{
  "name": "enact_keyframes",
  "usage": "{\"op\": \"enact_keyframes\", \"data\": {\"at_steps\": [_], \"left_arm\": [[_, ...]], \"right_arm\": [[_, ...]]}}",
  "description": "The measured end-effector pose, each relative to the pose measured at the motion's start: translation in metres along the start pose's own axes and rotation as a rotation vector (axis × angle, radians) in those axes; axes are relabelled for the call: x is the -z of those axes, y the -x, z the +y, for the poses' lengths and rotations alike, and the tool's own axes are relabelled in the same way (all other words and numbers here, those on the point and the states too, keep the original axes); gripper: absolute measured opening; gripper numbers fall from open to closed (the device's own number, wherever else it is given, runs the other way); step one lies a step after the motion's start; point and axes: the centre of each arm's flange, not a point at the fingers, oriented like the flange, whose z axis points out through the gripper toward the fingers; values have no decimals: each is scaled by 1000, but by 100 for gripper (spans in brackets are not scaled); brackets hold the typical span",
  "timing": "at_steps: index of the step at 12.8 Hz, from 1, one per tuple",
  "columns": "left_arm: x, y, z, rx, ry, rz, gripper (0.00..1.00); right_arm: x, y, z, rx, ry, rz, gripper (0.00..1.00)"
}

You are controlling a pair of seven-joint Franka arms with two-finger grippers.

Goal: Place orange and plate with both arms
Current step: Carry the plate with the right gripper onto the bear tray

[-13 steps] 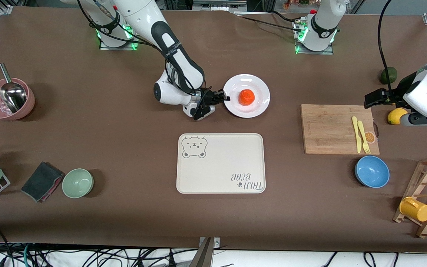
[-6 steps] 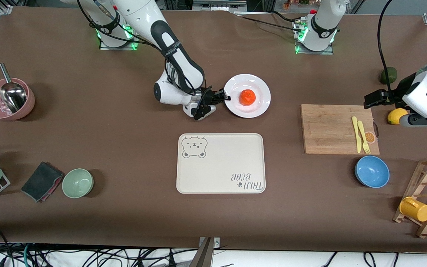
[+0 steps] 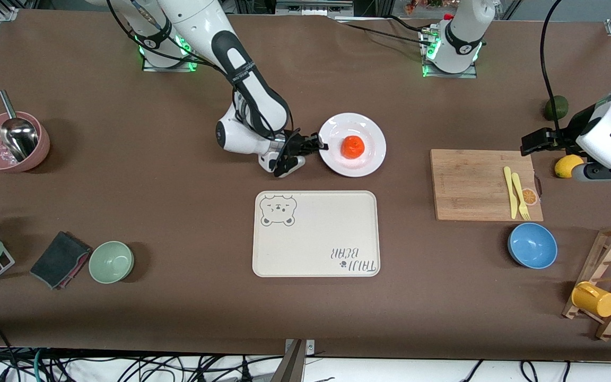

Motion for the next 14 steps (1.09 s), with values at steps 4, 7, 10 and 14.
{"op": "enact_keyframes", "data": {"at_steps": [4, 7, 10, 14], "left_arm": [[0, 0, -1, 2, 0, 0, 100], [0, -1, -9, 15, 2, 0, 100], [0, -2, -22, 30, 5, 0, 100], [0, -2, -21, 24, 5, 0, 100]], "right_arm": [[49, -61, -11, -13, -46, 120, 4], [90, -113, 4, -10, -63, 210, 4], [96, -155, 37, -13, -64, 259, 4], [81, -181, 63, 3, -67, 278, 4]]}}
